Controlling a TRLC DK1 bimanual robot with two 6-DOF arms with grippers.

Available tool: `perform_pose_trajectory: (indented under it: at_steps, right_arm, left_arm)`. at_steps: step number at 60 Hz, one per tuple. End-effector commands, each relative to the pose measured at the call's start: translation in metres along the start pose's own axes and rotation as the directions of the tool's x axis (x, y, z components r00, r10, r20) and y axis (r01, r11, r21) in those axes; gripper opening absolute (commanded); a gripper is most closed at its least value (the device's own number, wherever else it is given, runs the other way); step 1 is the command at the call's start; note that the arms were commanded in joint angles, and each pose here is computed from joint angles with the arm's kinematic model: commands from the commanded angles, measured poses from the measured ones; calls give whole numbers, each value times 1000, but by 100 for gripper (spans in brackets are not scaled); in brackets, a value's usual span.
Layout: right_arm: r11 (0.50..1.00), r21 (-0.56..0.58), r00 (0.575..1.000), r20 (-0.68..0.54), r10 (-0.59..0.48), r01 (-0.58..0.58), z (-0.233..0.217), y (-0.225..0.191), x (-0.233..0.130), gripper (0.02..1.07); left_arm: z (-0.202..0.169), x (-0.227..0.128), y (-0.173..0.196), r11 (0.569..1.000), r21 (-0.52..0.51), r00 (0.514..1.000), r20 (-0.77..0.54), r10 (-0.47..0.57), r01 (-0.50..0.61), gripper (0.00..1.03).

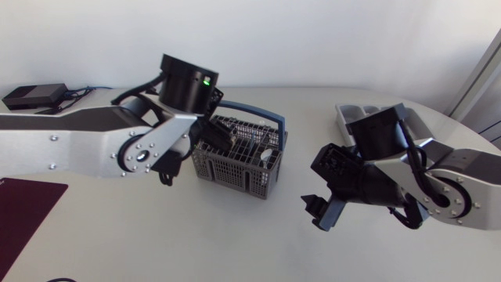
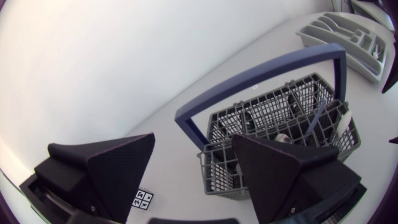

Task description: Transfer all utensils from the basket to the drawer tray.

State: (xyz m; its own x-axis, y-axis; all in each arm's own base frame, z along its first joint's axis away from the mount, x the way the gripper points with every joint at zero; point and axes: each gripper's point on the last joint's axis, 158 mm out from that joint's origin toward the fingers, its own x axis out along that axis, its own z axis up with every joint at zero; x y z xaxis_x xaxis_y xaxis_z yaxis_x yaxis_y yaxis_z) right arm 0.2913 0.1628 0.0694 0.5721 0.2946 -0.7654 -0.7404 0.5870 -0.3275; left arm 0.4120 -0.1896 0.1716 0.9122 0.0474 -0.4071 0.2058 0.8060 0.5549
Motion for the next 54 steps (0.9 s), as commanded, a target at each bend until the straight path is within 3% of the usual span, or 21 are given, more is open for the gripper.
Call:
perform_pose_trajectory:
  at_steps: [1,29,41,43,54]
  right_arm:
    - [1000,21,1000,-10,9,-8,0,5,2,97]
    - [1000,13,999,48,17,-17,34,18,-6,97]
    - [1000,7,999,41,23,-24,41,24,-2,97]
    - [1000,5,999,39,26,-26,41,25,-1,97]
    - [1000,-6,999,38,29,-29,48,30,1,97]
  left_arm:
    - [-13,0,5,1000,22,1000,-24,-19,19,89]
    - [-55,35,26,985,-85,981,-118,-157,148,87]
    - [-58,33,5,930,-170,930,-123,-347,325,82]
    - [-56,30,-3,912,-180,913,-114,-391,368,77]
    - [-52,31,-5,844,-276,858,-107,-502,460,73]
